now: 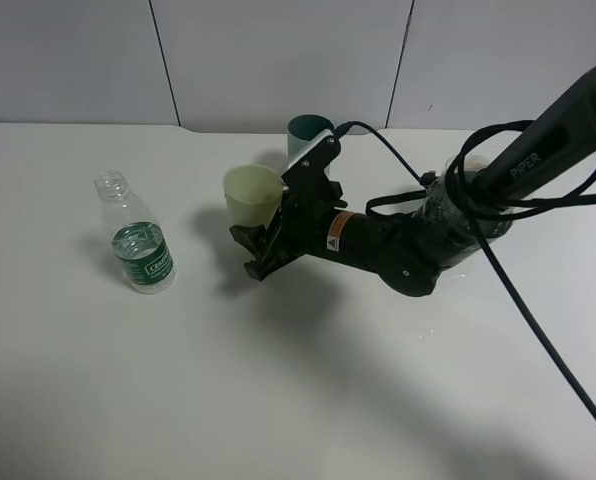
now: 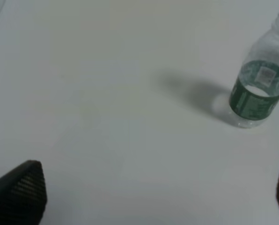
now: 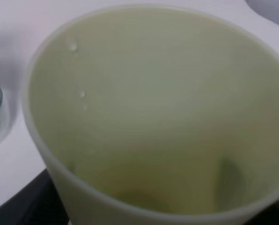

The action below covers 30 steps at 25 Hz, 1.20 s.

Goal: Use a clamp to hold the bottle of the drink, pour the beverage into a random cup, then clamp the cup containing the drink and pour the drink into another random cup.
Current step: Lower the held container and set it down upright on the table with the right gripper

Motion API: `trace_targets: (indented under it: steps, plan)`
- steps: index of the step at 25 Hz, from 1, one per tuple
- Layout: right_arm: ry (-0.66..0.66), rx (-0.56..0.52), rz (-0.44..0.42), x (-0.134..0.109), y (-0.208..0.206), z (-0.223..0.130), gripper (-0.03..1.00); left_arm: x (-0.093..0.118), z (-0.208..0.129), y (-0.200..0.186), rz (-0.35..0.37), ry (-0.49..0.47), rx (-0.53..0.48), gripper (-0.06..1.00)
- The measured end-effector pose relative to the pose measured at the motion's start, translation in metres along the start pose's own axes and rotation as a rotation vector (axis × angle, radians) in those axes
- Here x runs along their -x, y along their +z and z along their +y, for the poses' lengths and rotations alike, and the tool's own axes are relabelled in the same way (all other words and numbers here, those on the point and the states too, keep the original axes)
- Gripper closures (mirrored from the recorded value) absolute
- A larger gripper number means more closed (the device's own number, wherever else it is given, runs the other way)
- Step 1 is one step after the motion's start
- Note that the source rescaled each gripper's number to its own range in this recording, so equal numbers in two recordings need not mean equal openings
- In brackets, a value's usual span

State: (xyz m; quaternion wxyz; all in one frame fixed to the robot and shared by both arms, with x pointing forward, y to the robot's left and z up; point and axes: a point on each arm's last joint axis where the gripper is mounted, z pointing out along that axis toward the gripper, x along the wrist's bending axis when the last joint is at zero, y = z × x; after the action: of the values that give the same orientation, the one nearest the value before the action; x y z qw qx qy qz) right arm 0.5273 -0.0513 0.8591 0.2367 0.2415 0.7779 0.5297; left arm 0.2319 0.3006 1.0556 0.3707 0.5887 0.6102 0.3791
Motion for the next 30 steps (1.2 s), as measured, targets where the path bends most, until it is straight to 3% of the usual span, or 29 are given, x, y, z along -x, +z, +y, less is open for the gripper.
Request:
trace_targets:
  steps: [5,22,23,25,26,27,30]
  plan:
    - [-0.052,-0.007,0.003,-0.001,0.003,-0.009,0.94,0.000,0.000,0.000,0.000,0.000,0.000,-0.06]
    - [-0.049,-0.002,-0.001,-0.001,0.003,-0.010,0.94,0.000,0.000,0.000,0.000,0.000,-0.001,-0.06]
    - [-0.048,-0.002,-0.002,-0.001,0.003,-0.010,0.86,0.000,0.000,0.000,0.000,0.000,-0.001,-0.06]
    - [-0.048,-0.003,-0.002,-0.001,0.003,-0.010,0.37,0.000,0.000,0.000,0.000,0.000,-0.001,-0.06]
    - [-0.048,-0.003,-0.002,-0.001,0.003,-0.010,0.37,0.000,0.000,0.000,0.000,0.000,-0.001,-0.06]
    - [-0.048,-0.002,-0.002,-0.001,0.003,-0.010,0.19,0.000,0.000,0.000,0.000,0.000,-0.001,-0.06]
    - [-0.049,-0.004,-0.002,-0.001,0.003,-0.009,0.03,0.000,0.000,0.000,0.000,0.000,-0.001,-0.06]
